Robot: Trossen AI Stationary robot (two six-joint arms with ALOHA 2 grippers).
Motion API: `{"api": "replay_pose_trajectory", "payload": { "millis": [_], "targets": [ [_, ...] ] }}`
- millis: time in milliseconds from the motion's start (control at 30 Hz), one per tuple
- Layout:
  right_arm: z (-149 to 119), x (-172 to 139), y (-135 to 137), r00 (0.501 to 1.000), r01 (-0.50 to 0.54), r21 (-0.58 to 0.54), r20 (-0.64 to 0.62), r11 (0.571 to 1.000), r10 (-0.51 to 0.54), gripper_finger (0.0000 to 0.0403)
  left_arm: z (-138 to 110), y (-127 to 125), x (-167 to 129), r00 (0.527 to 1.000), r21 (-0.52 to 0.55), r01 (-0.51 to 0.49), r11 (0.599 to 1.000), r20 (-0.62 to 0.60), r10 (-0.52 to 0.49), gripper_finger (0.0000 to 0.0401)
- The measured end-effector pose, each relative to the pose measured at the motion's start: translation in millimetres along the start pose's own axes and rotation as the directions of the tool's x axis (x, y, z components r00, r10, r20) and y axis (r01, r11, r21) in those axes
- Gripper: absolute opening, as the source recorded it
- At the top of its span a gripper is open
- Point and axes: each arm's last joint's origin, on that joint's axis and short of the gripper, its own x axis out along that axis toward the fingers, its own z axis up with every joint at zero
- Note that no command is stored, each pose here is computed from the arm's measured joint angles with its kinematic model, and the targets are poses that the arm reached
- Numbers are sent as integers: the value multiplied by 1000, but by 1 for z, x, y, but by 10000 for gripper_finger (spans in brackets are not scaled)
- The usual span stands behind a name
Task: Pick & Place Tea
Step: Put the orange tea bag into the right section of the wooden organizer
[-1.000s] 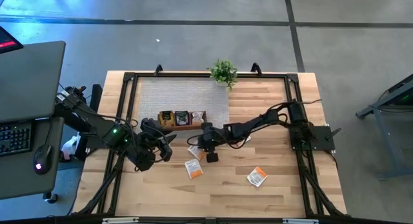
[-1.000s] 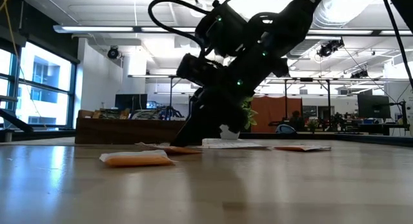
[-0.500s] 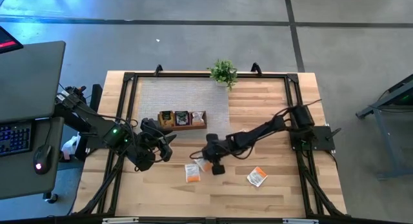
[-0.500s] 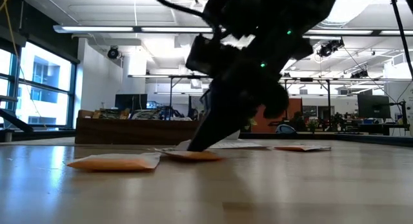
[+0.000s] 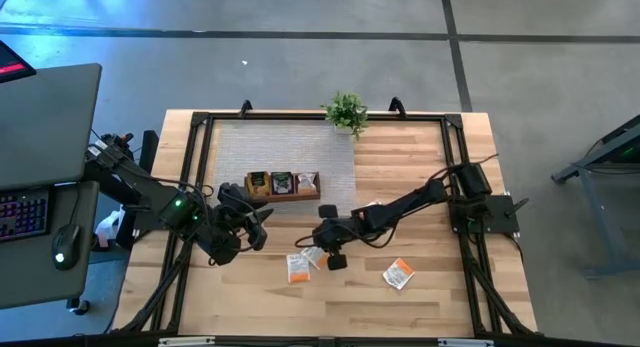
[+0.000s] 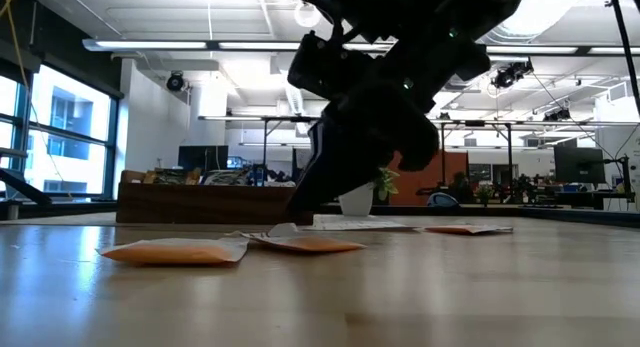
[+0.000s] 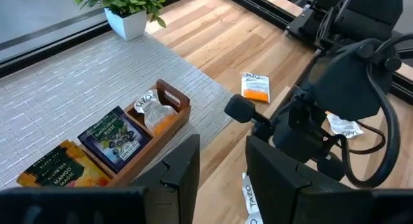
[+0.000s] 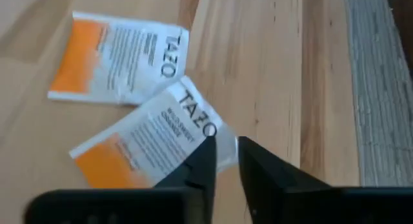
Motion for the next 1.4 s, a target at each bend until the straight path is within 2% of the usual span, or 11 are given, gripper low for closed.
{"api": "replay_pose_trajectory", "payload": {
  "millis": [267,467,567,667,900,1033,1133,1167,1233,1300,1400],
  "targets": [
    [2,1,-4,1000,-17,66,26,998,16,152,0,0,0,1000,-3,2,1000,1,-2,124],
    [-14,7,-7,1000,1,131,-29,991,3,173,0,0,0,1000,-2,1,1000,1,-1,124],
    [-17,8,-9,999,5,162,-36,987,1,165,0,0,0,1000,-2,1,1000,0,-1,124],
    [-18,9,-9,999,-9,158,-31,987,14,137,0,0,0,1000,-2,1,1000,1,-1,124],
    [-17,10,-12,1000,-13,159,-10,987,14,15,0,0,0,1000,-2,1,1000,1,-1,124],
    [-13,8,-17,1000,8,147,16,989,-11,20,0,0,0,1000,-2,1,1000,1,-1,124],
    [7,-4,-29,988,113,135,86,984,-126,16,0,0,0,1000,-2,1,1000,1,-1,124],
    [15,-10,-34,972,183,138,121,973,-200,9,0,0,0,1000,-2,1,1000,1,-1,124],
    [28,-23,-48,909,351,174,173,920,-380,3,0,0,0,1000,-1,1,1000,1,-1,124],
    [34,-31,-62,818,499,239,187,833,-544,7,0,0,0,1000,-1,0,1000,0,0,124],
    [35,-40,-83,714,609,337,160,718,-682,7,0,0,0,1000,0,-1,1000,0,1,124]
  ]
}}
